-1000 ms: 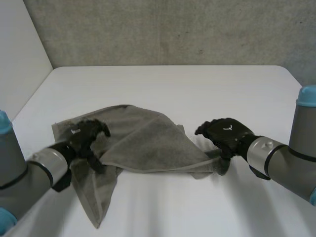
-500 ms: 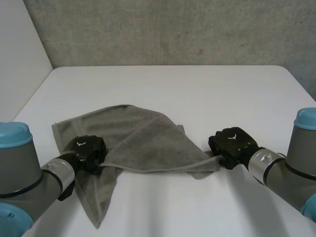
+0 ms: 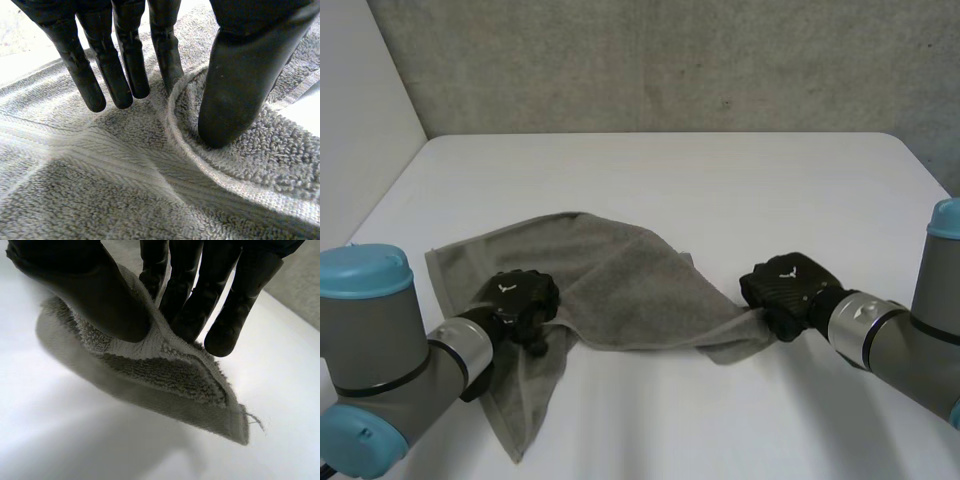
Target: Fold the towel.
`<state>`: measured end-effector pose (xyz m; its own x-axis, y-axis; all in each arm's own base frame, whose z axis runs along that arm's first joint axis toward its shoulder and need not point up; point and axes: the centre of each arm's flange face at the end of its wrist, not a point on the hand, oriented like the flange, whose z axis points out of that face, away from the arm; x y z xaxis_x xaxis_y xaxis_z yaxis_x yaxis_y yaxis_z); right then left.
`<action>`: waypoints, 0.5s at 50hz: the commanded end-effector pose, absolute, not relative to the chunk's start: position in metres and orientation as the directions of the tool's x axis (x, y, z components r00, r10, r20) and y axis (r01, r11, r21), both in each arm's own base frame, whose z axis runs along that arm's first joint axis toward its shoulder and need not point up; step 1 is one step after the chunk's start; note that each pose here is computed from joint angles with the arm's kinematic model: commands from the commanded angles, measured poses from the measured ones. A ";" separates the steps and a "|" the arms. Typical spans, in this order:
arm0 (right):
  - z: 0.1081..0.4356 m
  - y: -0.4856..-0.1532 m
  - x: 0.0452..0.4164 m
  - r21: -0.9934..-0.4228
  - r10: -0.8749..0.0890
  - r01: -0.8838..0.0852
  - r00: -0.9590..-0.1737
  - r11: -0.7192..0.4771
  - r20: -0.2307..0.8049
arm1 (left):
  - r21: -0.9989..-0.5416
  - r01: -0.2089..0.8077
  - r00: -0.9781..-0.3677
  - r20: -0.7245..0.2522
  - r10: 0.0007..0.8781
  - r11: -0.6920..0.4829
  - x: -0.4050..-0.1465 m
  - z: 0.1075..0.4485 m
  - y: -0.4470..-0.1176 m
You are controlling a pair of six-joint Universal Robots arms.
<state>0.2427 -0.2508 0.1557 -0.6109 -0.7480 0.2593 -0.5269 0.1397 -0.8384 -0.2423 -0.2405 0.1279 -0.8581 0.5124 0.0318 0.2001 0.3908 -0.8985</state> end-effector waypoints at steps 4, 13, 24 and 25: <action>0.149 -0.253 0.235 -0.836 -0.748 -0.522 -0.620 0.169 0.236 | -0.893 0.198 -0.862 0.038 0.506 0.404 -0.245 0.121 -0.249; 0.197 -0.292 0.247 -0.884 -0.689 -0.468 -0.639 -0.005 0.342 | -0.958 0.145 -0.869 -0.003 0.494 0.249 -0.259 0.158 -0.299; 0.364 -0.359 0.285 -0.789 -0.417 -0.064 -0.822 -0.610 0.389 | -0.926 -0.015 -0.921 -0.133 0.365 -0.377 -0.281 0.344 -0.388; 0.391 -0.362 0.281 -0.744 -0.373 0.015 -0.872 -0.668 0.317 | -0.883 -0.027 -0.926 -0.154 0.344 -0.468 -0.281 0.374 -0.389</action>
<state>0.2815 -0.3476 0.3066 -0.7363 -0.5026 0.4531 -0.2267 -0.4477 -0.8650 -0.2765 -0.3719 0.2744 -0.9072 0.4109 -0.0906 0.0275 -0.1570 -0.9872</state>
